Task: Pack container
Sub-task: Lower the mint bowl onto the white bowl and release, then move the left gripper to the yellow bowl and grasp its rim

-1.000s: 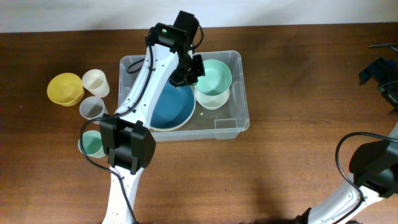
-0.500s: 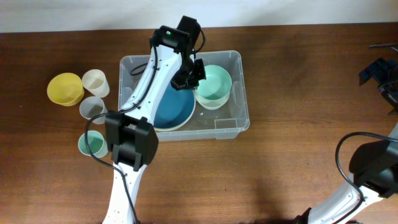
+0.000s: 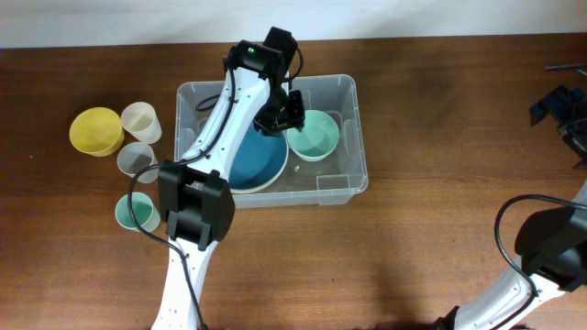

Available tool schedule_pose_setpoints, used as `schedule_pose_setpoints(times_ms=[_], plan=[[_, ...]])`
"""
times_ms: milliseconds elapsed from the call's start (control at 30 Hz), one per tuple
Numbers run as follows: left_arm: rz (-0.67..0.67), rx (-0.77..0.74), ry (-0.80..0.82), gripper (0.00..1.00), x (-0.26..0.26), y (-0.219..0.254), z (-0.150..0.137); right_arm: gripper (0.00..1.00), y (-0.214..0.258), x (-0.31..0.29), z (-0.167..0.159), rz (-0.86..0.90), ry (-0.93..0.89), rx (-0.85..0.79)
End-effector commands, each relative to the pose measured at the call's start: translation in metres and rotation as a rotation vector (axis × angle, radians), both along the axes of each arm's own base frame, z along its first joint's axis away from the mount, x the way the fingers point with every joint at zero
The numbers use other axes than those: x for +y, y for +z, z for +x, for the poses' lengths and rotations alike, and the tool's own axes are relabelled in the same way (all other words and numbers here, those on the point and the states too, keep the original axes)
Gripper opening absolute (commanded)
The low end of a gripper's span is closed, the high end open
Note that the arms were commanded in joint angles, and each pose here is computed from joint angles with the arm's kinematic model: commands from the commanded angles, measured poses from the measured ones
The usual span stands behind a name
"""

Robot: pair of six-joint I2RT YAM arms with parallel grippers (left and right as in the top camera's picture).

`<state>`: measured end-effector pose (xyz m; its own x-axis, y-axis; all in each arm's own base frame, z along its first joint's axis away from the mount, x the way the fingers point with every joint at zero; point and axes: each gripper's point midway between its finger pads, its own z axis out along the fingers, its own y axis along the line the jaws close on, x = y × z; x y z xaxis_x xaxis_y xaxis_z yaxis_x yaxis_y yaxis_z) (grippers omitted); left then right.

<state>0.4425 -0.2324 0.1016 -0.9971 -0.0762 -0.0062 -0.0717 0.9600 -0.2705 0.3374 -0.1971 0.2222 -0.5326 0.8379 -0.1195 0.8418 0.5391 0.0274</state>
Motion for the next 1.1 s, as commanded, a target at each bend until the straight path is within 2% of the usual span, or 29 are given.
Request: schedule_pose_setpoints(times_ms=[0,100,233,333,433,567,700,833,933,1067], plan=[[-0.026,-0.040,-0.074,0.61,-0.006,0.003,0.005,0.99,0.000,0.000,-0.001,0.003,0.001,0.002],[-0.042,-0.095,-0.083,0.64,-0.002,0.018,0.017,0.99,0.000,0.000,-0.001,0.003,0.001,0.002],[-0.036,-0.219,-0.046,0.72,0.026,0.066,0.040,0.99,0.000,0.000,-0.001,0.003,0.001,0.002],[0.048,-0.332,0.053,0.81,0.079,0.114,0.052,0.99,0.000,0.000,-0.001,0.003,0.001,0.002],[0.105,-0.419,0.174,0.99,0.140,0.156,0.052,0.99,0.000,0.000,-0.001,0.003,0.001,0.002],[0.091,-0.530,0.388,0.99,0.221,0.200,0.056,0.99,0.000,0.000,-0.001,0.003,0.001,0.002],[0.124,-0.521,0.611,0.99,0.312,0.204,0.048,0.99,0.000,0.000,-0.001,0.003,0.001,0.002],[0.142,-0.423,0.850,0.99,0.390,0.182,0.029,0.99,0.000,0.000,-0.001,0.003,0.001,0.002],[0.151,-0.325,0.967,0.99,0.428,0.157,0.012,0.99,0.000,0.000,-0.001,0.003,0.001,0.002],[0.175,-0.175,1.017,0.99,0.454,0.117,-0.008,0.99,0.000,0.000,-0.001,0.003,0.001,0.002]])
